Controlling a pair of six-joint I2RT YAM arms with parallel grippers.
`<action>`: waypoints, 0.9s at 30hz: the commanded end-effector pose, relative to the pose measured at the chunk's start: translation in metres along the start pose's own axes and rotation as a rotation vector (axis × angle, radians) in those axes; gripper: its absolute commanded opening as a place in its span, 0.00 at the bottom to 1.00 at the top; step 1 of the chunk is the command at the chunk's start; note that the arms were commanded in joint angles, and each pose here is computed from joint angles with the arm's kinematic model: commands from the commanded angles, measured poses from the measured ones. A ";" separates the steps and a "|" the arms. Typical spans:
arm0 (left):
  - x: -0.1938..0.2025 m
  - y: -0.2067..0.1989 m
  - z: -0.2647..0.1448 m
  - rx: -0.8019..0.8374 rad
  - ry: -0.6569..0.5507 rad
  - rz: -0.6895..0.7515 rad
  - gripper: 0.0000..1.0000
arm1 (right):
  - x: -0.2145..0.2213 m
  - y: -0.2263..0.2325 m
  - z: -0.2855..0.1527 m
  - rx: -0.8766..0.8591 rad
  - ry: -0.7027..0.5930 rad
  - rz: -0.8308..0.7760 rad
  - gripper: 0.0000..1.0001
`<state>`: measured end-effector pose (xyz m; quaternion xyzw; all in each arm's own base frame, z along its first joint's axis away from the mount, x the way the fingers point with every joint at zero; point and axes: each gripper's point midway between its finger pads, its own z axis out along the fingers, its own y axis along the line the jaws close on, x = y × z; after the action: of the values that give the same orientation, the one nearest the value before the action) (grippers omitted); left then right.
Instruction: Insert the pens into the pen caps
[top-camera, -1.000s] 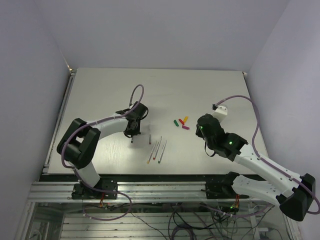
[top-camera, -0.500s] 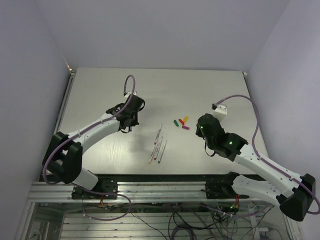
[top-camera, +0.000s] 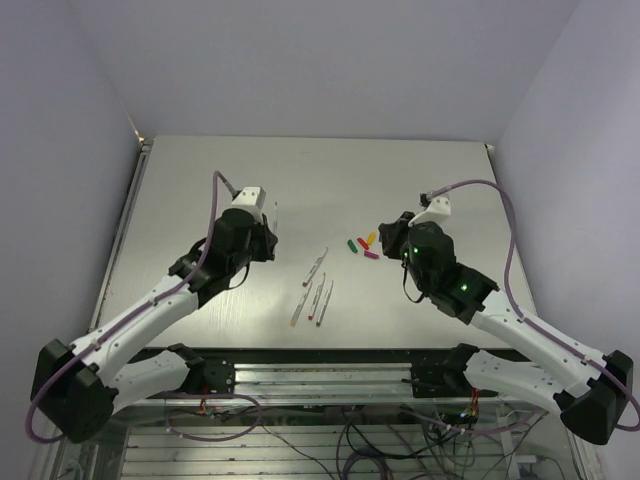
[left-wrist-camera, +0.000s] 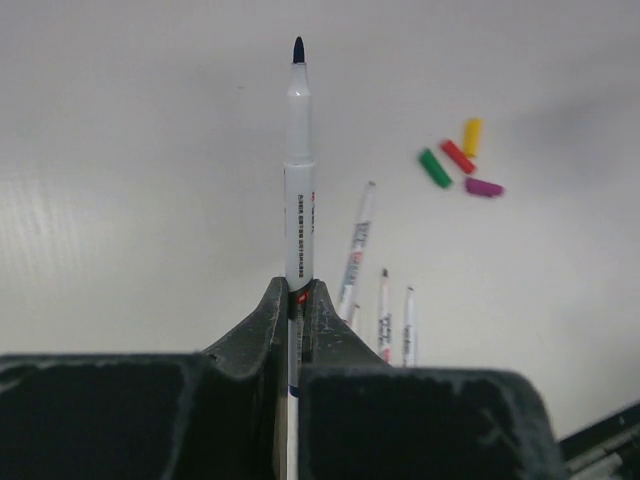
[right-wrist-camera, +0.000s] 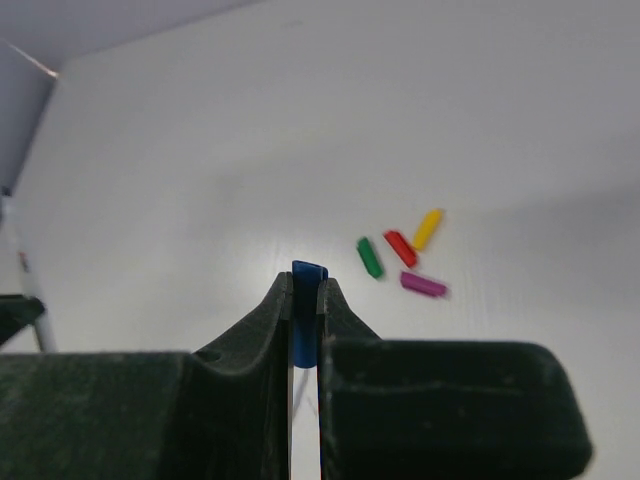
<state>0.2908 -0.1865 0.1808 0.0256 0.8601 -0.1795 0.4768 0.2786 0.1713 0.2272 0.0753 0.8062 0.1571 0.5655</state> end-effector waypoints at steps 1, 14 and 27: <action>-0.015 -0.040 -0.017 0.219 -0.104 0.036 0.07 | -0.038 0.034 -0.005 -0.152 -0.118 0.027 0.00; 0.017 -0.116 -0.053 0.588 -0.159 0.190 0.07 | -0.080 0.078 -0.030 -0.421 -0.288 0.045 0.00; 0.007 -0.178 -0.095 0.841 -0.240 0.133 0.07 | -0.099 0.113 -0.067 -0.701 -0.420 0.054 0.00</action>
<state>0.1771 -0.3119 0.2358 0.2679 0.6946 -0.4290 0.5115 0.2602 0.2292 0.3488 -0.0353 0.6242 0.3781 0.6828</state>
